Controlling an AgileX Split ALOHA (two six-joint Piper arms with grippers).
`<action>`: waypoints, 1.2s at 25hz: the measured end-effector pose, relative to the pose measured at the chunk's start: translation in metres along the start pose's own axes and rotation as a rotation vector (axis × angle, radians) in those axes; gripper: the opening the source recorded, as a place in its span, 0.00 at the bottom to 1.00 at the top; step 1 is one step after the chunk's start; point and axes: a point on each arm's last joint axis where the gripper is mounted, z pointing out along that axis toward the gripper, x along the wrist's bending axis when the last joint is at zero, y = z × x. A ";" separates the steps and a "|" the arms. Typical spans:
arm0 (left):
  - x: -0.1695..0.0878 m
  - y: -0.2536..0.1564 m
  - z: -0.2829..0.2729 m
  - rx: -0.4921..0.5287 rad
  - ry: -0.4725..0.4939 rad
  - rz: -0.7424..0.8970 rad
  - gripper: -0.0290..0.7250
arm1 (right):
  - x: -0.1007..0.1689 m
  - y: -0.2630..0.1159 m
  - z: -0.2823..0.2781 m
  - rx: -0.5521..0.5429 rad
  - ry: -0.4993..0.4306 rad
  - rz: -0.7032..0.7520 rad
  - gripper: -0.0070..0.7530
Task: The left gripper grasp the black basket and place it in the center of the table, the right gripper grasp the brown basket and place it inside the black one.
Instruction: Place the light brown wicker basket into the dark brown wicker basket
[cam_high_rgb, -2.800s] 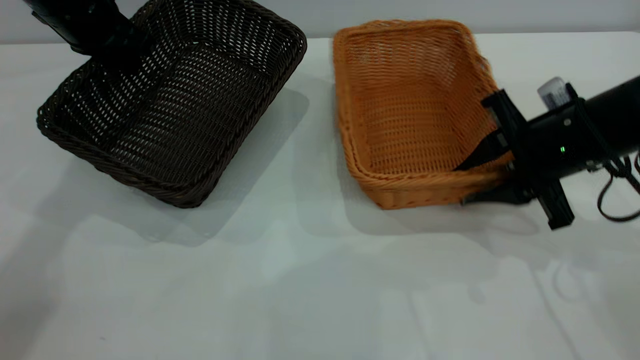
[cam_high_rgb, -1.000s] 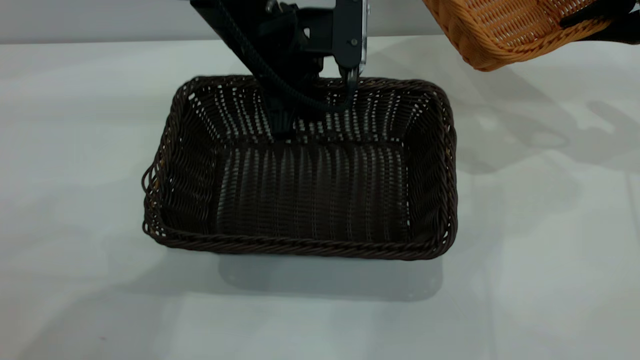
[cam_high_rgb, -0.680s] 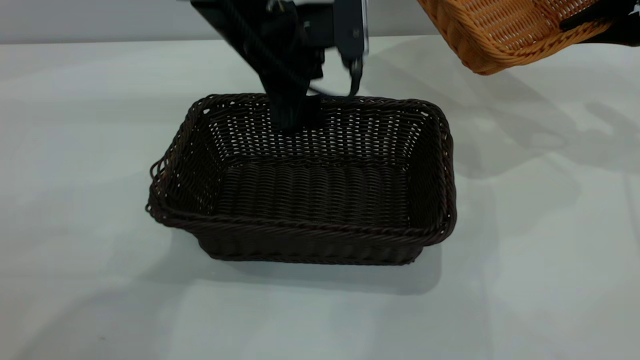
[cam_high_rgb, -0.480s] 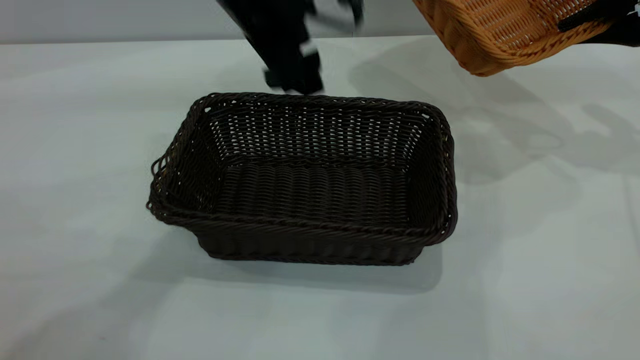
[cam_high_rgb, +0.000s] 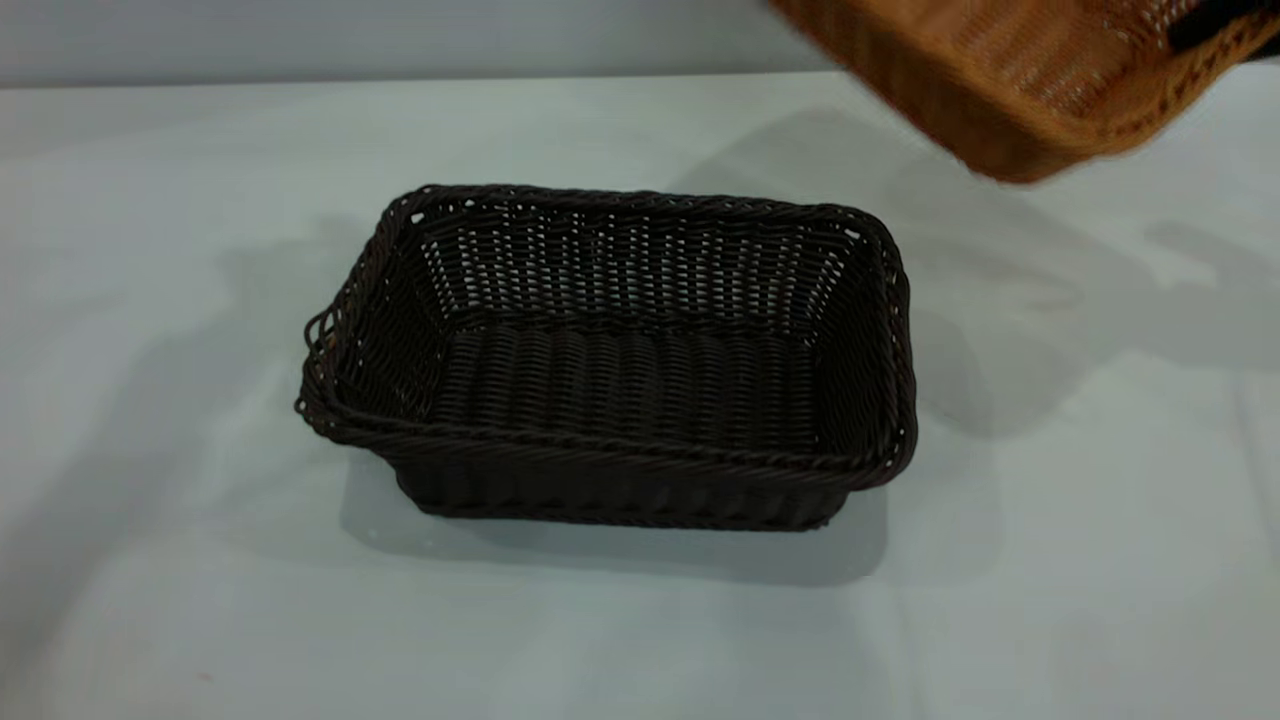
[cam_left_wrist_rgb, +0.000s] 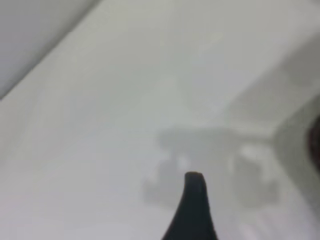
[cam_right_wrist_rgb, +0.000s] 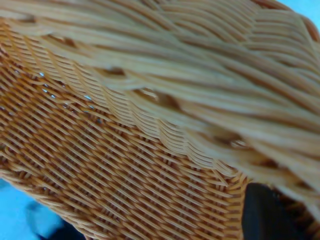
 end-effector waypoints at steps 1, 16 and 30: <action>0.009 -0.004 -0.003 -0.001 0.016 -0.027 0.81 | 0.007 -0.004 0.006 0.030 -0.027 -0.014 0.12; 0.044 -0.024 -0.008 0.000 0.080 -0.119 0.81 | 0.081 -0.069 0.102 0.332 -0.246 -0.270 0.12; 0.044 -0.024 -0.008 -0.001 0.081 -0.119 0.81 | 0.082 -0.080 0.135 0.358 -0.291 -0.287 0.12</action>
